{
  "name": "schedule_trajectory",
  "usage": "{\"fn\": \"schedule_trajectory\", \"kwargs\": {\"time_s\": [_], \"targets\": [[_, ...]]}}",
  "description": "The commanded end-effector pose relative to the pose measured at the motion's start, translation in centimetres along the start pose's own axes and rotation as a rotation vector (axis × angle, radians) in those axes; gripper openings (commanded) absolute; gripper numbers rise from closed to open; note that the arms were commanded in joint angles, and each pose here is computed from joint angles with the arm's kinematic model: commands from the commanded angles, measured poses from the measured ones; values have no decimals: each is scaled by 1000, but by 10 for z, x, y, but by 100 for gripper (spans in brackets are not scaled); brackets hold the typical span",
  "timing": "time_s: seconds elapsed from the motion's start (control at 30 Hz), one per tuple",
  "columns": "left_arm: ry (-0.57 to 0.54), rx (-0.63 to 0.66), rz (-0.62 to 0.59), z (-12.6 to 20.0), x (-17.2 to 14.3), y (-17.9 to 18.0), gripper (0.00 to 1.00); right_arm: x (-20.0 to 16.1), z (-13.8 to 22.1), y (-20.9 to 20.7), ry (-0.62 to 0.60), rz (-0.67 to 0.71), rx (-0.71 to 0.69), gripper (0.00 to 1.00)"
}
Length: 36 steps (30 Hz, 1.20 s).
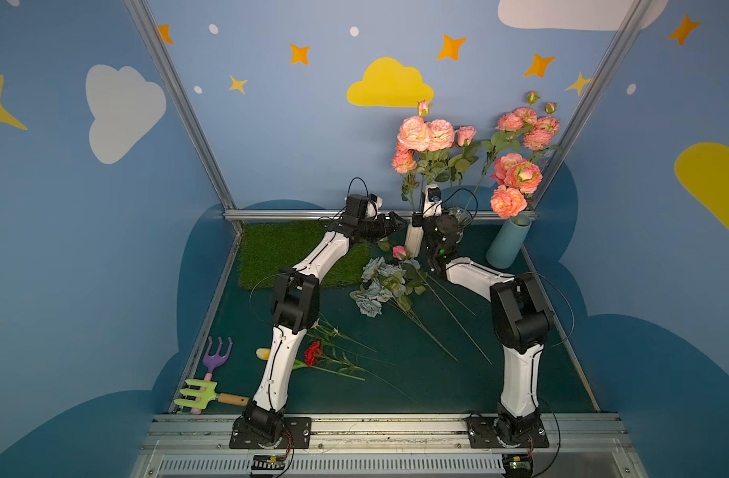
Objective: Place the pink flowers into the vase
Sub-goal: Place the flower in the vase.
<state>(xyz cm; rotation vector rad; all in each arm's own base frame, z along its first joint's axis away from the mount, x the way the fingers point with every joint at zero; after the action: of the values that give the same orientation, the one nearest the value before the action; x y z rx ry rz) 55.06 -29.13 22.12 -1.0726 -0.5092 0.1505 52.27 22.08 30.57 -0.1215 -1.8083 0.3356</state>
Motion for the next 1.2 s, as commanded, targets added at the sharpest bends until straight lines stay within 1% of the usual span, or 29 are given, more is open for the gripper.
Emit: {"fn": "schedule_trajectory", "kwargs": {"time_s": [0.0, 0.1, 0.23, 0.53, 0.7, 0.87, 1.17], "targets": [[-53, -22, -54, 11, 7, -15, 97, 17, -5, -4, -69, -20, -45, 0], [-75, -8, -64, 16, 7, -16, 97, 11, -7, -2, -55, -25, -42, 0], [-143, 33, -58, 27, 9, -10, 97, 4, -8, 0, -41, -26, -43, 0], [-261, 64, -57, 53, 13, -5, 97, -13, -10, 7, -7, -21, -33, 0], [-294, 62, -31, 62, 17, 0, 97, -20, -9, 10, 8, -23, -22, 1], [-310, 66, -26, 66, 18, 1, 97, -22, -6, 11, 12, -29, -20, 15], [-313, 65, -18, 69, 17, 1, 97, -20, 4, 8, 12, -29, -21, 22]]}}
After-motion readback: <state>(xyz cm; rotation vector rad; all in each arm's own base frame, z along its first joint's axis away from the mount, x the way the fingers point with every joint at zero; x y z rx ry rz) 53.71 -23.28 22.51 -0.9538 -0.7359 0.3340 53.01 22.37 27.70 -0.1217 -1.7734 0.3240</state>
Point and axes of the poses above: each gripper's point midway between its finger pads, its own z axis back along the fingers, its own y axis along the line the jaws close on, x = y × z, the point moved 5 cm from there along z, back along the fingers, and after that the axes turned 13 degrees about z, right-handed, at the moved point
